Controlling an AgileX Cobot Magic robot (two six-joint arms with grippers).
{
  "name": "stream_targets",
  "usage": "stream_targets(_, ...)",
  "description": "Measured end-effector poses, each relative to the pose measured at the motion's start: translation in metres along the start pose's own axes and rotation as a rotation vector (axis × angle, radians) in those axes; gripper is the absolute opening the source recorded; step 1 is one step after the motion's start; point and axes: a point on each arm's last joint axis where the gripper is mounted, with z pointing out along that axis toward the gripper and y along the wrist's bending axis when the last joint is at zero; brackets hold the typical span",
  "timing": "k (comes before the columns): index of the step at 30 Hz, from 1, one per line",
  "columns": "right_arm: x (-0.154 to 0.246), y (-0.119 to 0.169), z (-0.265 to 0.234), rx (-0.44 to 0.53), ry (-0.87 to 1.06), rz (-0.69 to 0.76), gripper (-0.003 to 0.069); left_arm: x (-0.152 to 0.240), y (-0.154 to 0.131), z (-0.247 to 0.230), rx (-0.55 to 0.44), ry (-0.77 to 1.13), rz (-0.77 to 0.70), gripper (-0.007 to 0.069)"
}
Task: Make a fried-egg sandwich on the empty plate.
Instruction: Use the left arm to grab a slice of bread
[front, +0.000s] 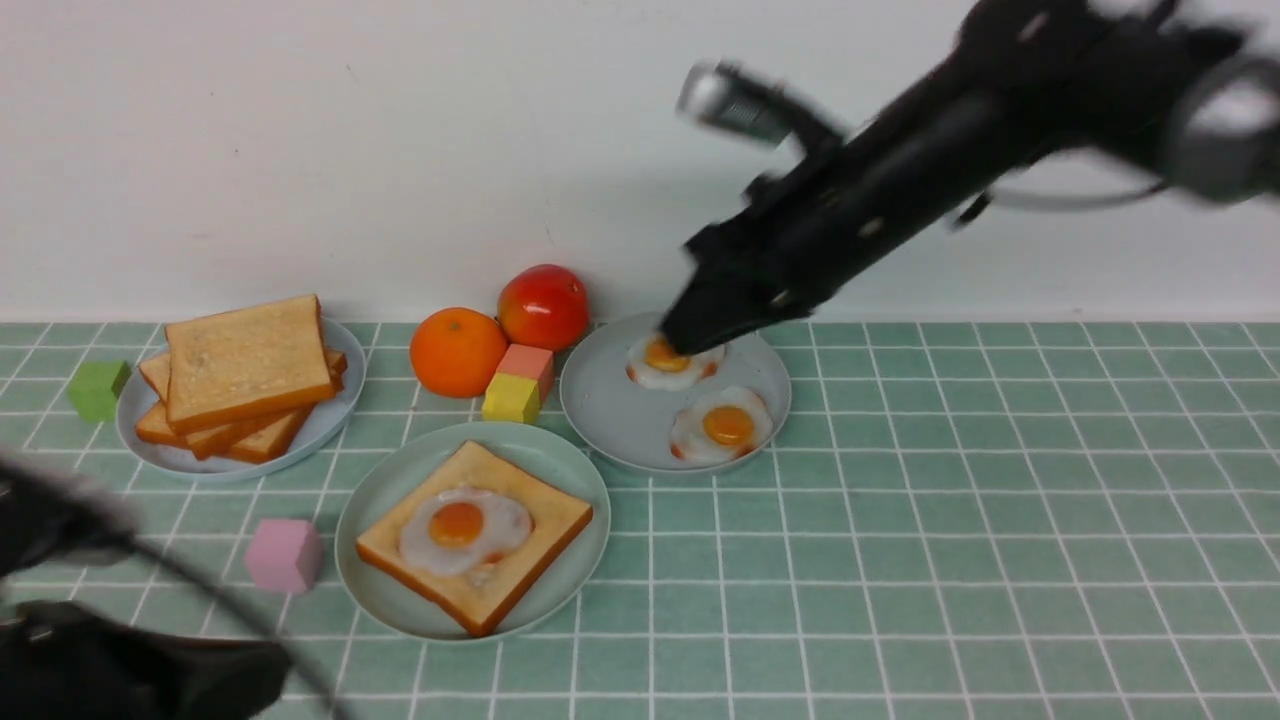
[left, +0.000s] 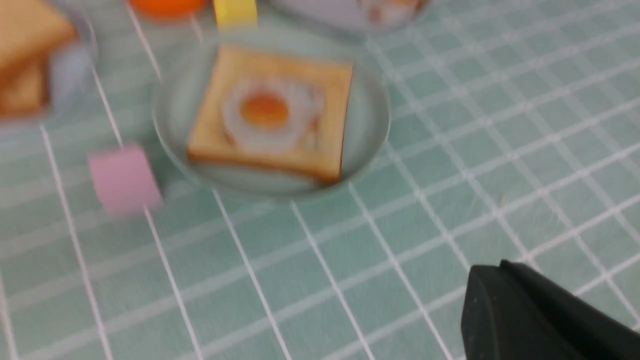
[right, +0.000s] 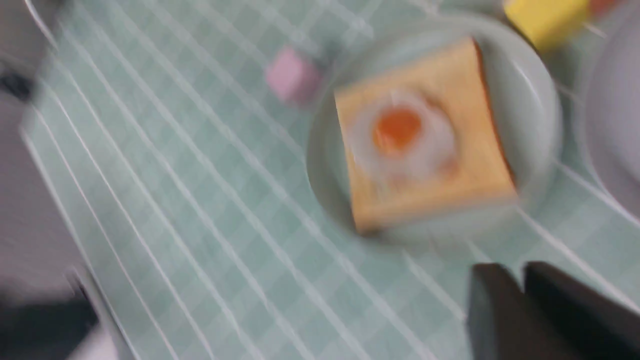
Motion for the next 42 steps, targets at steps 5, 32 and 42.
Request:
stream_targets(5,0.026,0.052,-0.072,0.229,-0.012,-0.072,-0.0001,-0.033,-0.004,0.036,-0.027,0.124,-0.028,-0.0013)
stream_targets(32,0.191,0.114,-0.162,0.409,-0.346,-0.161,0.0032,-0.143,0.212,0.193,-0.113,0.506,0.548,0.0097)
stream_targets(42,0.185,0.114,-0.164,0.416,-0.405,-0.173,0.0036,-0.14,0.221,0.214,-0.107,0.47,0.731,0.0493)
